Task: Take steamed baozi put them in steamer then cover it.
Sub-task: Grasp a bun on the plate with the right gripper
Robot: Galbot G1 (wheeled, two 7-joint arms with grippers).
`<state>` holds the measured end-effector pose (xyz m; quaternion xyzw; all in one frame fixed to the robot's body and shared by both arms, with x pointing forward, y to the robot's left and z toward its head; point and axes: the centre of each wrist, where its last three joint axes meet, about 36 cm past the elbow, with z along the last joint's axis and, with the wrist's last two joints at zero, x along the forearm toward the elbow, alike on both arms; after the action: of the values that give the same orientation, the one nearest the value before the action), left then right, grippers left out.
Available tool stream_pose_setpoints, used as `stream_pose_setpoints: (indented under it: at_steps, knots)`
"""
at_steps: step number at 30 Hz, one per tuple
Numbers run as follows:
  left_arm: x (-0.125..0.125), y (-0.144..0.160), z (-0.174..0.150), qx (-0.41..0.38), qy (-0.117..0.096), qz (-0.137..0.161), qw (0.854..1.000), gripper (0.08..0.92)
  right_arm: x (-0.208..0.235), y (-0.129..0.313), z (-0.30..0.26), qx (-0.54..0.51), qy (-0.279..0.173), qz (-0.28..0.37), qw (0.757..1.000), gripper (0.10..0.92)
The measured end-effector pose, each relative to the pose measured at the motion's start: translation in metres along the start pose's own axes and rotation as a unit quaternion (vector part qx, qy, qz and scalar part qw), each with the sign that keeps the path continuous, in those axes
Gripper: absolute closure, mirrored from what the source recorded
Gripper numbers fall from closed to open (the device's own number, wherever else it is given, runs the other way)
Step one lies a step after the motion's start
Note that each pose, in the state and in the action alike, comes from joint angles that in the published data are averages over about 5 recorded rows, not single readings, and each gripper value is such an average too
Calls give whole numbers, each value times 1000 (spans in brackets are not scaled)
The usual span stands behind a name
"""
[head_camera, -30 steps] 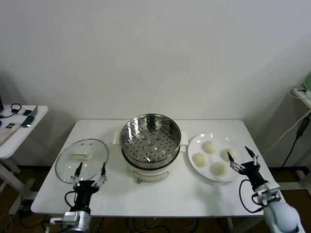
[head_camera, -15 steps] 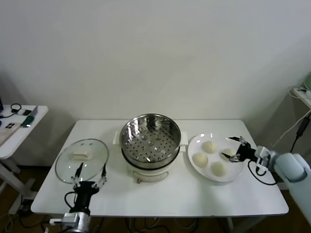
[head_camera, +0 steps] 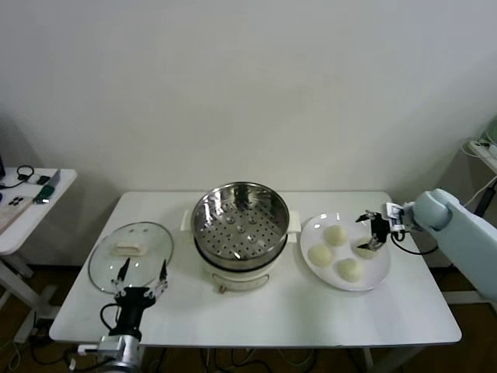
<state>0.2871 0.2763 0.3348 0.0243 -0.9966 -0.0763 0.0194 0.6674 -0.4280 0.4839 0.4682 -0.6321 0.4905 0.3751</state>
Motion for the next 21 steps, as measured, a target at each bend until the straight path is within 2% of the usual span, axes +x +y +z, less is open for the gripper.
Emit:
stream_pose_setpoints:
  at_steps: [8, 21]
  knots:
    - [-4, 4, 1, -5, 4, -2, 1000, 177, -21, -31, -17, 7, 31, -31, 999, 200]
    - [-8, 6, 5, -8, 10, -1, 1000, 177, -49, -53, -49, 13, 44, -55, 997, 200]
